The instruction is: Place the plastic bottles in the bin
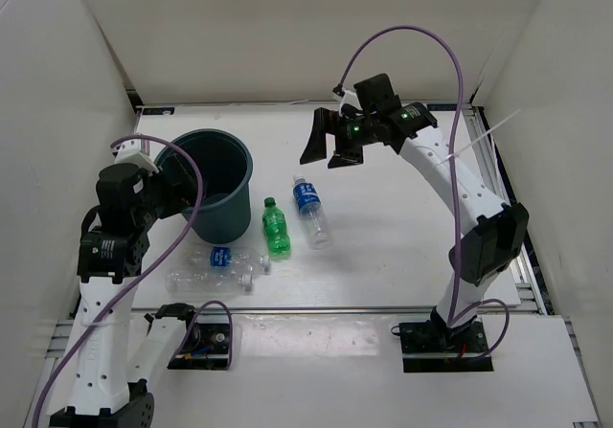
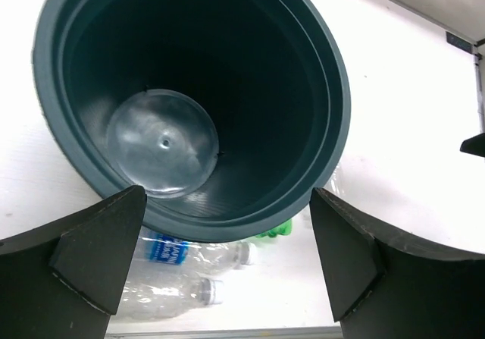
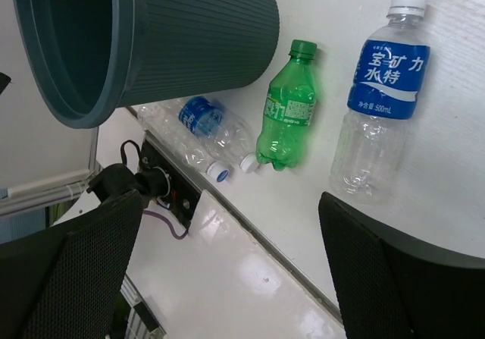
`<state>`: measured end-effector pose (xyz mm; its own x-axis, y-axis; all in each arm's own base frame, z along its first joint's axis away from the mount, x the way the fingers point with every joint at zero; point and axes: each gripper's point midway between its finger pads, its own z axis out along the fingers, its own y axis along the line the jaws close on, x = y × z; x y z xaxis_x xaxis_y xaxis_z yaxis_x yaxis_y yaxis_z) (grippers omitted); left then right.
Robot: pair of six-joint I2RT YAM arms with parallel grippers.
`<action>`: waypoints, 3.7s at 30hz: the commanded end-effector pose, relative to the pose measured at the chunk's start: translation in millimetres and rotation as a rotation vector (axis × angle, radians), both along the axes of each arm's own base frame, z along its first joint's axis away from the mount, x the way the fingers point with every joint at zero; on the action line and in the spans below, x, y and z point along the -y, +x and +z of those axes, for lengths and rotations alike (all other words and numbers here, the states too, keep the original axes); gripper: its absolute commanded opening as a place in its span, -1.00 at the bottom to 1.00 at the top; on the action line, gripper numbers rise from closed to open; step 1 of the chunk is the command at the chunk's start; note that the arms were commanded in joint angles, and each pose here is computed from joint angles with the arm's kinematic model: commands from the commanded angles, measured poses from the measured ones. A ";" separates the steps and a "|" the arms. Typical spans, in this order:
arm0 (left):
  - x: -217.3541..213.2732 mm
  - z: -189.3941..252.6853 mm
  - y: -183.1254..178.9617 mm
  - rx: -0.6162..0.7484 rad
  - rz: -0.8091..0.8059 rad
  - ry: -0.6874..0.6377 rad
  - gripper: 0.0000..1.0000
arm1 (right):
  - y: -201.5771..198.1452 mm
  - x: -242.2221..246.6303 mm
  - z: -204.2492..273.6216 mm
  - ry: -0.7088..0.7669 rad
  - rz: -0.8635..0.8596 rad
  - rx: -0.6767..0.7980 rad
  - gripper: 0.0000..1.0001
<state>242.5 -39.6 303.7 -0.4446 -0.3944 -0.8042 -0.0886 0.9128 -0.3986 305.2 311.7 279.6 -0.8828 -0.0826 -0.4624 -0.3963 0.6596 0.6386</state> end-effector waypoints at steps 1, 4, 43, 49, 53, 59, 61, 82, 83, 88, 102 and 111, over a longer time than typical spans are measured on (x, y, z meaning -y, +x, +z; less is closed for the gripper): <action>-11.1 16.7 -2.5 0.063 0.014 0.076 1.00 | 6.0 -14.7 9.9 0.060 0.047 0.015 1.00; -20.1 12.8 -6.3 0.038 0.050 0.110 1.00 | 10.3 -15.5 -4.5 0.032 0.047 -0.006 1.00; -32.9 -15.3 -19.7 -0.085 0.084 0.174 1.00 | 8.4 -0.5 -235.8 -0.414 0.092 -0.285 0.30; -34.3 -18.7 -22.8 -0.094 0.096 0.171 1.00 | 18.2 2.0 -188.2 -0.349 0.055 -0.200 0.02; -39.1 -12.4 -24.1 -0.076 0.136 0.166 1.00 | 26.0 -1.4 -134.7 -0.274 0.015 -0.132 -0.18; -58.3 9.7 -31.0 -0.009 0.250 0.192 1.00 | 39.8 -16.0 -10.7 -0.080 -0.051 0.056 -0.54; -66.9 16.0 -34.4 0.011 0.301 0.203 1.00 | 40.6 -26.8 48.3 0.041 -0.037 0.140 -0.54; -84.7 -8.6 -53.6 -0.174 0.447 0.207 1.00 | -11.2 -192.5 142.6 0.313 0.175 0.623 0.01; -84.0 -8.4 -53.1 -0.170 0.458 0.187 1.00 | -15.1 -199.2 132.6 0.302 0.190 0.608 0.22; -80.2 -13.1 -53.5 -0.169 0.485 0.127 1.00 | -17.1 -170.8 169.9 0.279 0.110 0.705 1.00; -78.2 -29.9 -52.5 -0.144 0.530 0.054 1.00 | 10.3 -49.9 97.2 -0.008 -0.155 0.569 1.00; -79.0 -46.2 -58.2 -0.190 0.553 0.049 1.00 | -24.0 -52.6 -54.8 -0.099 0.079 0.174 1.00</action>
<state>186.8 36.8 259.5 -0.3409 -0.5623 -0.7534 -0.6060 0.7441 -0.2812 295.7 355.6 235.6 -0.7279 -0.1819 -0.6611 -0.5491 0.7321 0.4031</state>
